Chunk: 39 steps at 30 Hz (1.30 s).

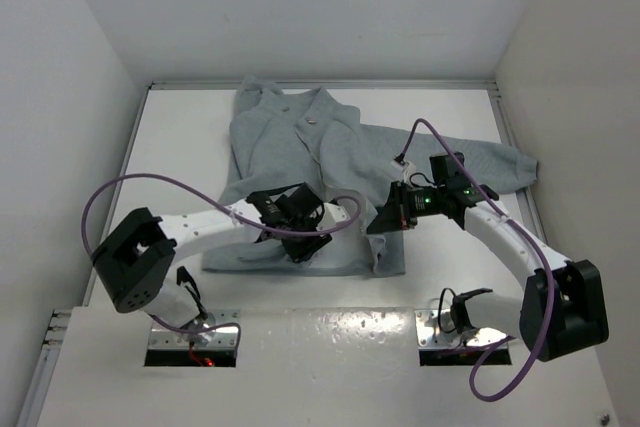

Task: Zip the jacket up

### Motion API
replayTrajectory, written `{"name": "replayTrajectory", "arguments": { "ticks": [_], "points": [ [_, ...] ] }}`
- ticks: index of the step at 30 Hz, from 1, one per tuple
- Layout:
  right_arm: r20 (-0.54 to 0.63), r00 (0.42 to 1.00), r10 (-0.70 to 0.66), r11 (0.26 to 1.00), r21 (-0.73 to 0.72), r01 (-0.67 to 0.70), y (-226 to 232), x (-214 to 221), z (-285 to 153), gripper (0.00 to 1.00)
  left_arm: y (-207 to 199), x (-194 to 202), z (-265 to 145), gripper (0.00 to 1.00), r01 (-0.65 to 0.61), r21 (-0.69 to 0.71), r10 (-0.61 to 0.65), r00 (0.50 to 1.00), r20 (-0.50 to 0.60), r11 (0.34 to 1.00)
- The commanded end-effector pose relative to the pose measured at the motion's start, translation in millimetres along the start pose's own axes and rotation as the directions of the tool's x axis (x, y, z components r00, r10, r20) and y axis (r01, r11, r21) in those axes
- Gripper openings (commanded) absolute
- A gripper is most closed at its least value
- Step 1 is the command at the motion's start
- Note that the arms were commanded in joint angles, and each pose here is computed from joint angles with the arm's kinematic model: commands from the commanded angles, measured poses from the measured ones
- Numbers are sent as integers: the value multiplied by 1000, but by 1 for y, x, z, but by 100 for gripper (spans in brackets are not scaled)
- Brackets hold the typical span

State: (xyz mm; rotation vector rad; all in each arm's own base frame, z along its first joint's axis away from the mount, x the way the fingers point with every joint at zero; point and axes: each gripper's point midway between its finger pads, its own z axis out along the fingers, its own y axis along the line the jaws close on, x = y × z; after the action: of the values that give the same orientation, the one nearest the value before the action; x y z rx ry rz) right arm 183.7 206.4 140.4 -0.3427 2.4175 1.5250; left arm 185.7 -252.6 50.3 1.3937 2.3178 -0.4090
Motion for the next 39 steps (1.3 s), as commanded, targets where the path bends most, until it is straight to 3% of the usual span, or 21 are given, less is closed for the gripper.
{"name": "replayTrajectory", "arguments": {
  "ticks": [1, 9, 20, 29, 31, 36, 39],
  "points": [
    [15, 997, -71, 997, -33, 71, 17, -10, -5, 0, 3, -7, 4, 47, 46, -1, -46, 999, -5, 999],
    [12, 998, -60, 998, -32, 61, 16, -8, -5, 0, 10, 5, 12, 47, 61, -26, -62, 996, -65, 998],
    [11, 999, -53, 998, -30, 53, 14, -8, -4, 0, 42, 13, 21, 48, 103, -205, -129, 985, -117, 973],
    [5, 999, -47, 998, -30, 47, 12, -5, -3, 0, 37, 22, 31, 48, 95, -185, -126, 978, -165, 978],
    [3, 999, -42, 999, -27, 42, 12, -5, -3, 0, 35, 24, 34, 44, 97, -173, -127, 976, -175, 980],
    [6, 999, -42, 999, -25, 42, 10, -7, -3, 0, 27, 28, 47, 4, 119, -125, -143, 967, -210, 985],
    [4, 999, -40, 999, -25, 40, 11, -6, -3, 0, 25, 21, 45, 0, 148, -100, -165, 968, -187, 984]
  ]
}}
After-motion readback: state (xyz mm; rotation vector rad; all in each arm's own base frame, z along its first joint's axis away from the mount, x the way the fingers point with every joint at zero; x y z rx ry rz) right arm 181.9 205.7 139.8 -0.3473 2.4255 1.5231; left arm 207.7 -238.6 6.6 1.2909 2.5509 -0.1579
